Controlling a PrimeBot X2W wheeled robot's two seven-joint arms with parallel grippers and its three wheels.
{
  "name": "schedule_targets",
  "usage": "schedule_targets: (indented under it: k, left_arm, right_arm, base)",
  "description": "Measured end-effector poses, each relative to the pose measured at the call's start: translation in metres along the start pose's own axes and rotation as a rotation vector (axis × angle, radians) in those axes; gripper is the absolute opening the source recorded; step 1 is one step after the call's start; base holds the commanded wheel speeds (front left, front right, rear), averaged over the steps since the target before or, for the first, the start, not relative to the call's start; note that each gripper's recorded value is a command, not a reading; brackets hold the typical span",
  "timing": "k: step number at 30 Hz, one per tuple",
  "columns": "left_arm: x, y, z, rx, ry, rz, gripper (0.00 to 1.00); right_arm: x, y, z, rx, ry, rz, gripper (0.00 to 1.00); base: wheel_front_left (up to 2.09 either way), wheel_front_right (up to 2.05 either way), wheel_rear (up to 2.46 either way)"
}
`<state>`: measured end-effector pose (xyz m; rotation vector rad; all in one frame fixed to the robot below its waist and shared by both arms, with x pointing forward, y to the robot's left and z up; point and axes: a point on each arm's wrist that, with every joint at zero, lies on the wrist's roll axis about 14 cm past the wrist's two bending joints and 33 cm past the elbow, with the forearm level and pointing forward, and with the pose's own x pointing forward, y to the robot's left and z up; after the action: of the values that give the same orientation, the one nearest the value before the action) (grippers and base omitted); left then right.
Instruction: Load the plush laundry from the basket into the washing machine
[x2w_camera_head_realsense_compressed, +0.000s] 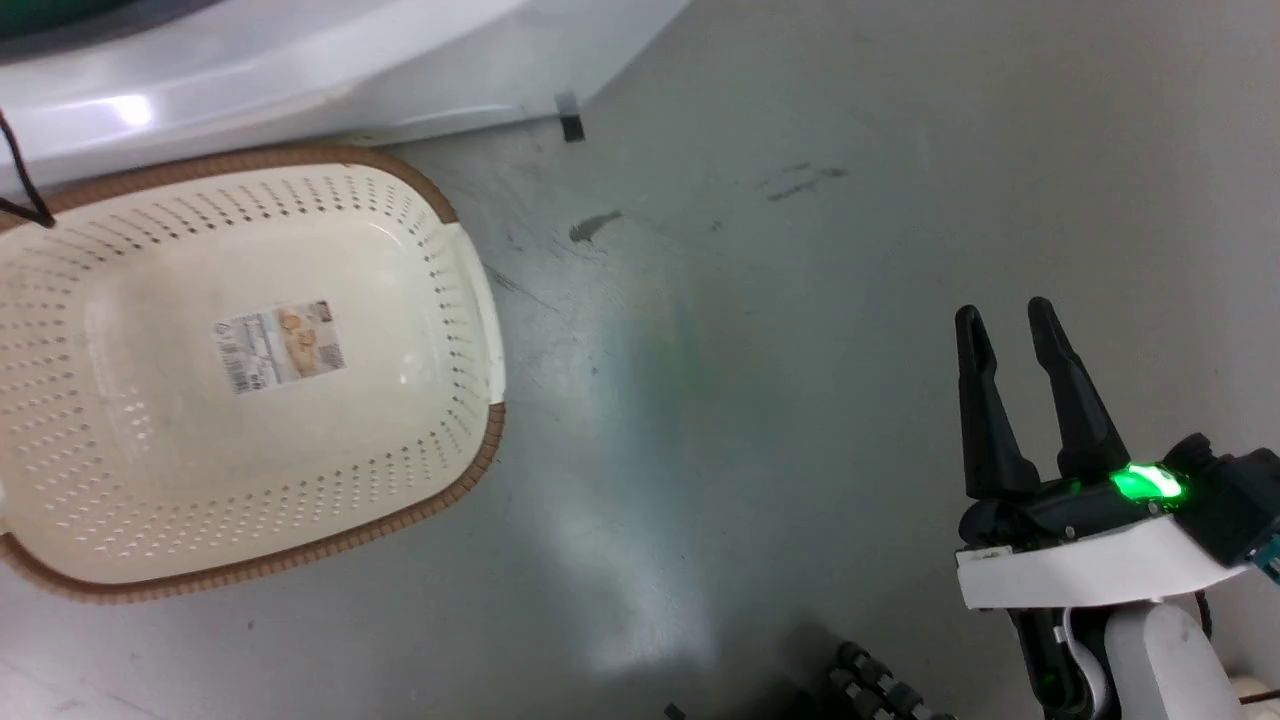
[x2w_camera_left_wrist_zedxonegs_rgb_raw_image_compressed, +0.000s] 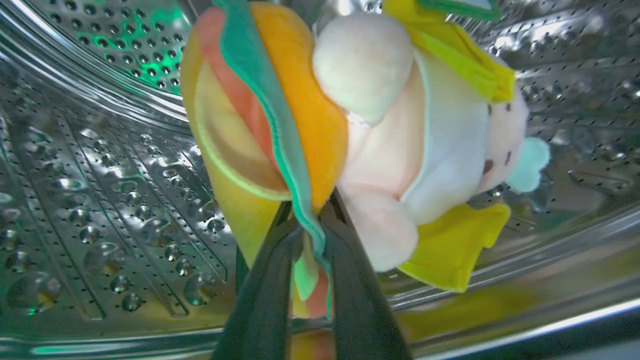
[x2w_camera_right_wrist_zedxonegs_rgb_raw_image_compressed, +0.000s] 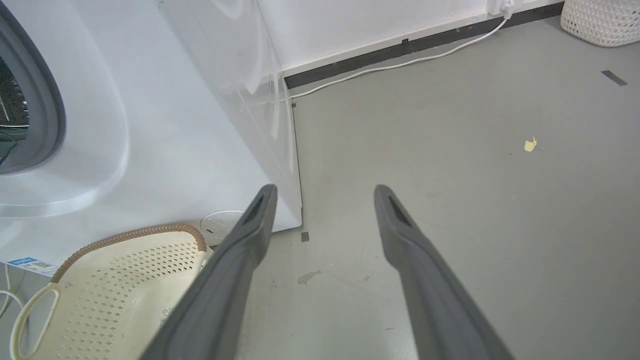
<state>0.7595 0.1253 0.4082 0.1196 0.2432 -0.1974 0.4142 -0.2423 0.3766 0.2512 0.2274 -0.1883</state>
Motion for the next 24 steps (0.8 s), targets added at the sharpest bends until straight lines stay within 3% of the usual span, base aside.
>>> schedule_targets:
  k: [11,12,14,20,24]
  left_arm:
    - [0.016,0.000,-0.053,0.028,0.176,0.006,0.00]
    - [0.015,0.001,-0.053,0.029,0.176,0.006,0.10]
    - [0.014,0.000,-0.052,0.033,0.172,0.004,1.00]
    - [0.003,0.001,-0.035,0.029,0.129,0.005,1.00]
    - [-0.016,-0.009,-0.029,-0.044,0.082,-0.012,1.00]
  right_arm:
    - [0.003,-0.004,-0.007,-0.004,0.018,-0.012,1.00]
    - [0.004,-0.004,-0.006,-0.003,0.016,-0.011,1.00]
    - [0.004,-0.003,-0.005,-0.001,0.012,-0.008,1.00]
    - [0.004,0.001,0.010,-0.008,-0.029,0.007,1.00]
    - [0.000,0.003,0.029,-0.027,-0.080,0.017,1.00]
  base:
    - [0.00,0.00,0.00]
    - [0.00,0.00,0.00]
    - [0.00,0.00,0.00]
    - [0.00,0.00,0.00]
    - [0.00,0.00,0.00]
